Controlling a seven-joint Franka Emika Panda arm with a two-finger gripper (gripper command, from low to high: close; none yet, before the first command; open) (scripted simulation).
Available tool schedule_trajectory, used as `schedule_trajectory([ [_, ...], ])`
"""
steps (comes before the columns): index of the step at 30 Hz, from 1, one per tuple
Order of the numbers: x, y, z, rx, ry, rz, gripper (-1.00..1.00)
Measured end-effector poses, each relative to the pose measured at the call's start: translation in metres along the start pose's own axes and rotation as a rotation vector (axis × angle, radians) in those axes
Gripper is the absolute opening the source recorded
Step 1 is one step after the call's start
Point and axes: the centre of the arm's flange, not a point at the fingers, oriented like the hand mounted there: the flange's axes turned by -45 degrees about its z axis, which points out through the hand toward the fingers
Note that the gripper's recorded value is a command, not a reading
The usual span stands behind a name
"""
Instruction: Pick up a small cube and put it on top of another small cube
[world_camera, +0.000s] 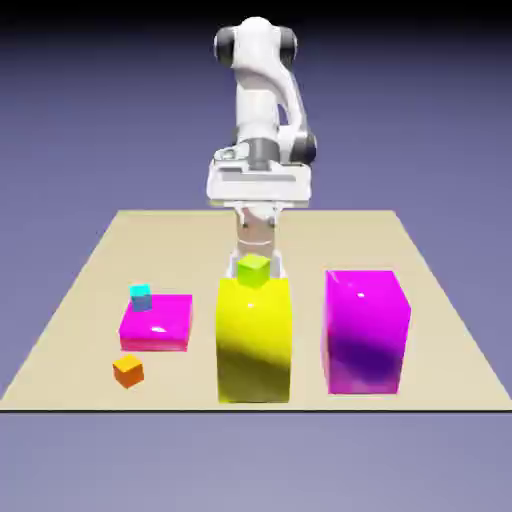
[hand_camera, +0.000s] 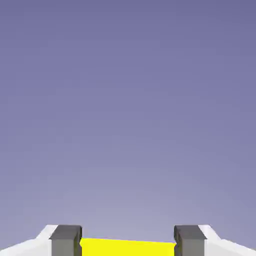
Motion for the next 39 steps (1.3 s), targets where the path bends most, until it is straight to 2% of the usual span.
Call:
schedule_trajectory([
  [12,-0.023,0.128,0.121,-0.130,-0.364,0.363,0.00],
  [19,-0.073,0.208,0.183,-0.208,-0.566,0.576,0.00],
  [25,-0.138,0.276,0.227,-0.277,-0.735,0.760,0.00],
  [27,-0.142,0.279,0.228,-0.281,-0.743,0.768,0.00],
  [31,-0.182,0.278,0.271,-0.281,-0.742,0.767,0.00],
  [32,-0.190,0.277,0.279,-0.281,-0.742,0.768,-1.00],
  [34,-0.190,0.277,0.279,-0.281,-0.741,0.768,-1.00],
  [39,-0.138,0.276,0.227,-0.275,-0.743,0.763,-1.00],
])
